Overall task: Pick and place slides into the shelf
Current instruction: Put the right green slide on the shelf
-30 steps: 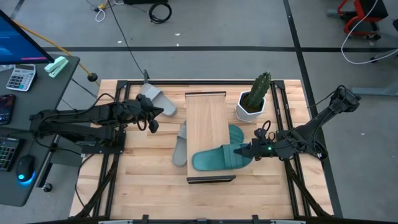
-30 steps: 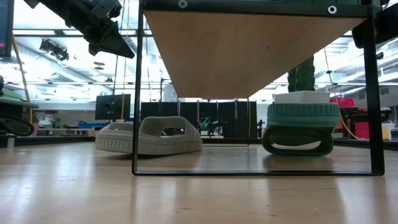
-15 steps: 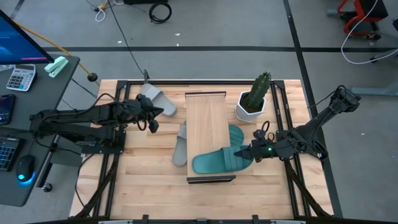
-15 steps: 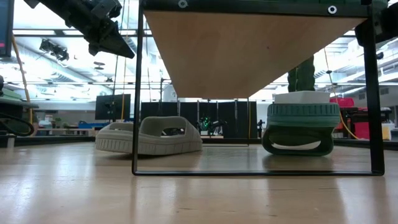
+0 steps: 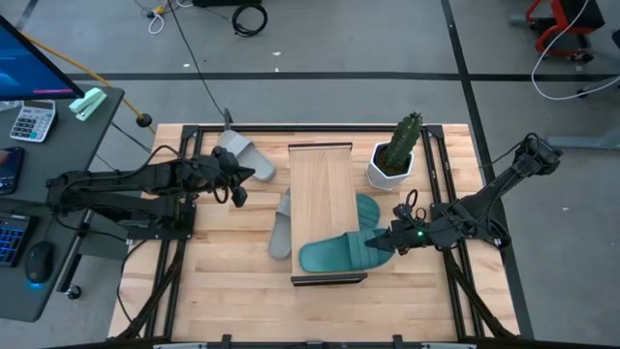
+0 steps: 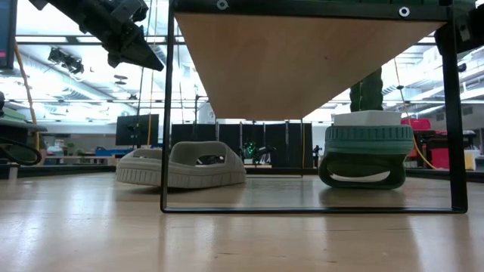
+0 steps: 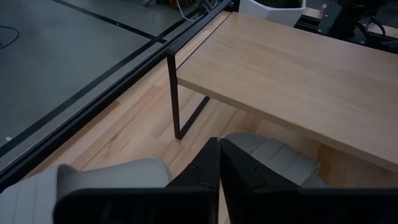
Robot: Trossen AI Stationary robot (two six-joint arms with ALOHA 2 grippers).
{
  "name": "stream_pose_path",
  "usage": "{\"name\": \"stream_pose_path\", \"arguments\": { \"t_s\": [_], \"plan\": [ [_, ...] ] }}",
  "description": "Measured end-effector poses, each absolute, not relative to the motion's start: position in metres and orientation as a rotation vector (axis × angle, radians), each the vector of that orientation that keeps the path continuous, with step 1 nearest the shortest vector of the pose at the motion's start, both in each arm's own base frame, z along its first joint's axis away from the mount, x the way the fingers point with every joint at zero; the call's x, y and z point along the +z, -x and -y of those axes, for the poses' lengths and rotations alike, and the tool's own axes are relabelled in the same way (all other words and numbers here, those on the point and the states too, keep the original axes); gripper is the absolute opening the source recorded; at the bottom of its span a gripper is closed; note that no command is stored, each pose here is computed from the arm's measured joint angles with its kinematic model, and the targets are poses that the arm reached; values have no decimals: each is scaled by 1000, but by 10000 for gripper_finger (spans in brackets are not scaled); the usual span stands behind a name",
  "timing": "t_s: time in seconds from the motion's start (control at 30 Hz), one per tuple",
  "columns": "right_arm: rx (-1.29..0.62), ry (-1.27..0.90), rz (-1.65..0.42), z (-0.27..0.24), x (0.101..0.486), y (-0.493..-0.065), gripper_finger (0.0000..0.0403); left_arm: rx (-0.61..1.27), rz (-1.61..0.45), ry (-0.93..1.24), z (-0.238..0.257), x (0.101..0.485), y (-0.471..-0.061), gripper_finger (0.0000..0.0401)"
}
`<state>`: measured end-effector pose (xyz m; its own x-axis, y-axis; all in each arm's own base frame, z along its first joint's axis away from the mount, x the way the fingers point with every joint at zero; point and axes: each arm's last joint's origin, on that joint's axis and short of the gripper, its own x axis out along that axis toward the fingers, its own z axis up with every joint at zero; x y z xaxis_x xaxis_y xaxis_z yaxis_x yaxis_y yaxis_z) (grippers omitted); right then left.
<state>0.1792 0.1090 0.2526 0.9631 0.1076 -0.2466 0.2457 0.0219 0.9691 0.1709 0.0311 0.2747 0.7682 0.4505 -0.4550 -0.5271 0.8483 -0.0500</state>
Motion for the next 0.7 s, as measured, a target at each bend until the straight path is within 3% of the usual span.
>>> {"name": "stream_pose_path", "arguments": {
  "t_s": [0.2, 0.53, 0.7],
  "plan": [
    [-112, -1546, -278, -109, 253, -179, 84, 534, -446, 179, -31, 275, -171, 23],
    [-116, -1542, -285, -109, 252, -179, 177, 534, -445, 179, -31, 275, -171, 12],
    [-116, -1542, -286, -109, 252, -179, 203, 534, -444, 179, -31, 275, -171, 16]
  ]
}}
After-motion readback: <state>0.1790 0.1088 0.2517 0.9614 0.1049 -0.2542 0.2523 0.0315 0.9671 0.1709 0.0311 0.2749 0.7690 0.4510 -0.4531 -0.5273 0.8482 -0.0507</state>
